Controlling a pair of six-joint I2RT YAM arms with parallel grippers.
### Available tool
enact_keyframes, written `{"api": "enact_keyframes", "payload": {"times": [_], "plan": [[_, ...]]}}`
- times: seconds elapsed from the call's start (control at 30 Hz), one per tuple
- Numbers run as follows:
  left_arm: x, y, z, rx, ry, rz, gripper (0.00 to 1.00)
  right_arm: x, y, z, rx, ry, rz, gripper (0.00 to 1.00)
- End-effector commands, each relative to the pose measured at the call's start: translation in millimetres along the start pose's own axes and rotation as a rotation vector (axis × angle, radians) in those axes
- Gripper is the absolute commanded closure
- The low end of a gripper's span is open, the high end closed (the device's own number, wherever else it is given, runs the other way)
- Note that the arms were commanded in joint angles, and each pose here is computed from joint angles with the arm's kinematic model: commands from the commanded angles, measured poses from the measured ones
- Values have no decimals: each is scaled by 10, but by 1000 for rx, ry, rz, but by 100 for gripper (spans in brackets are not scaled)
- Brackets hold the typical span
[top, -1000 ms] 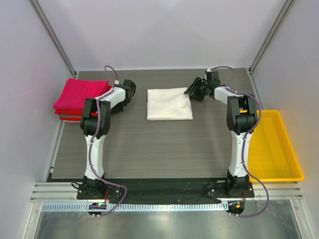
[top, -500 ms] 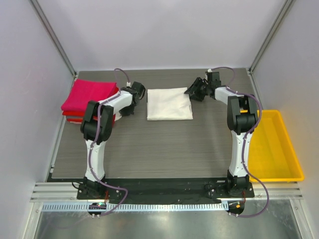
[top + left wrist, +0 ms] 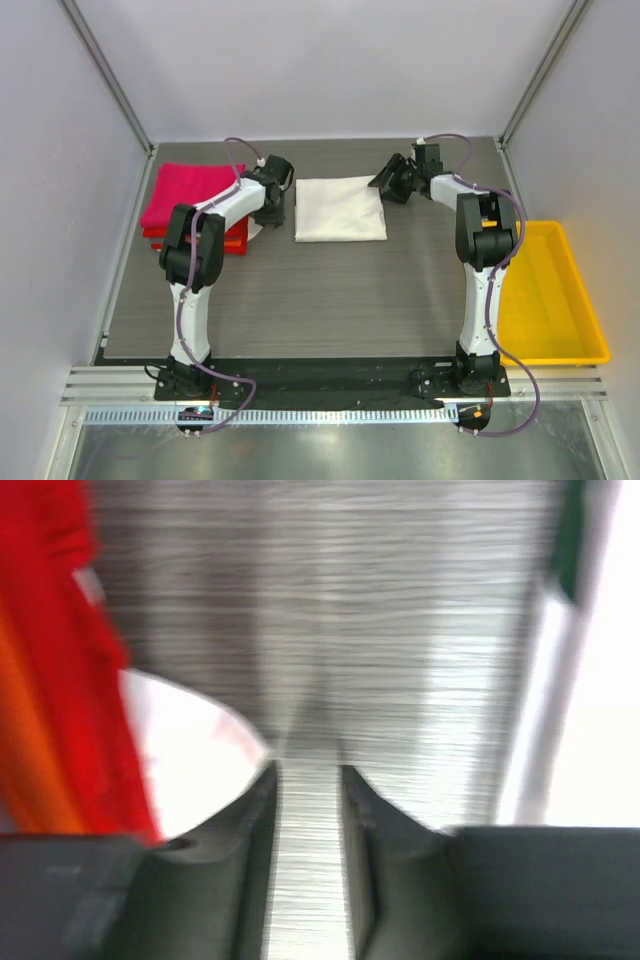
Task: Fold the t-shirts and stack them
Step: Neatly place the folded tshirt to the corner
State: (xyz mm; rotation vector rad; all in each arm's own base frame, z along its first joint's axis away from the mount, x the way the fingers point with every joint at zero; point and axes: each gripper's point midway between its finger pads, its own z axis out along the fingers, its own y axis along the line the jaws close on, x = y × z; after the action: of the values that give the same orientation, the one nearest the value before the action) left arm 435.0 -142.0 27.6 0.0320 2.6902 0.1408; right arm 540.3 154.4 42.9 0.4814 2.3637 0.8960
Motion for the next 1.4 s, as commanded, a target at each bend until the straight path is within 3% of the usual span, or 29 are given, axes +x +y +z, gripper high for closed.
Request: {"api": "enact_keyframes", "payload": {"times": [0.0, 0.3, 0.37, 0.57, 1.03, 1.37], "plan": [[-402, -317, -362, 155, -125, -103, 64, 13, -172, -120, 104, -15, -4, 34], [-817, -515, -599, 267, -253, -216, 34, -81, -236, -77, 131, -40, -10, 35], [-991, -589, -604, 320, -279, -250, 33, -90, -258, -16, 133, -33, -4, 39], [-1116, -787, -263, 448, -220, -362, 32, 16, -310, 137, 145, -4, -1, 42], [-1176, -840, 193, 486, -182, -479, 37, 64, -270, 299, 174, 28, -24, 55], [-1145, -887, 352, 495, -157, -522, 59, 60, -345, 413, 187, 27, 2, 71]]}}
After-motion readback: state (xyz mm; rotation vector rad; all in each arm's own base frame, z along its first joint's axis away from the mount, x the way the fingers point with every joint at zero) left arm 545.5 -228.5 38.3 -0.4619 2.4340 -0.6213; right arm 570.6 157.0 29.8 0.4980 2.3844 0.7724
